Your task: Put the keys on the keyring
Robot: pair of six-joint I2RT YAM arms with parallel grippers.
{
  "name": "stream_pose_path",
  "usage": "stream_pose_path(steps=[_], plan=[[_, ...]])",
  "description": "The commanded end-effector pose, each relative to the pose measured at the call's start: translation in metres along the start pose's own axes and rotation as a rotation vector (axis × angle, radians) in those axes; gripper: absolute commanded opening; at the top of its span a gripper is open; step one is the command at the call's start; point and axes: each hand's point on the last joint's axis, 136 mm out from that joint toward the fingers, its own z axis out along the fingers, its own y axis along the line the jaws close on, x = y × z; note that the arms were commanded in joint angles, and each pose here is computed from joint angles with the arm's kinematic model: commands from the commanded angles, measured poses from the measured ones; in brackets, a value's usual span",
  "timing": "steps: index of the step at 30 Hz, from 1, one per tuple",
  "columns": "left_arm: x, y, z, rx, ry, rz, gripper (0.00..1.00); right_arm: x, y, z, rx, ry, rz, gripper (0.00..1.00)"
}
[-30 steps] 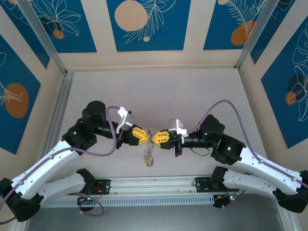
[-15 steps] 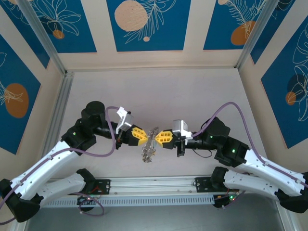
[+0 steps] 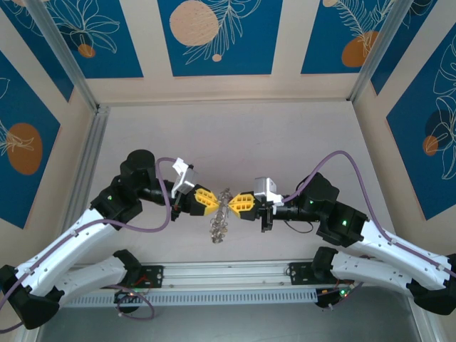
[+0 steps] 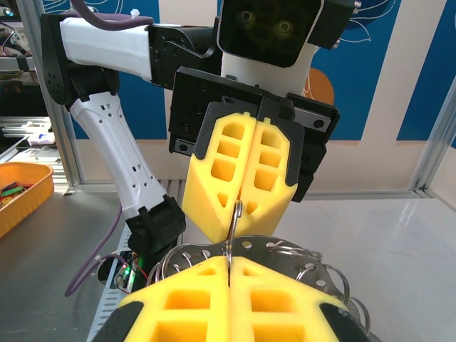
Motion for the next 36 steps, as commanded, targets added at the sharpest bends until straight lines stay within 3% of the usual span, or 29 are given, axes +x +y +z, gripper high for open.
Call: stream_pose_path(steps=[1,36], plan=[[-0.011,-0.008,-0.003,0.025,-0.028,0.065,0.00,-0.013,0.002,-0.001,-0.008,-0.030,-0.024,0.00],[-0.011,-0.003,-0.003,-0.002,-0.026,0.056,0.00,-0.010,-0.003,0.011,-0.010,-0.023,0.023,0.00]])
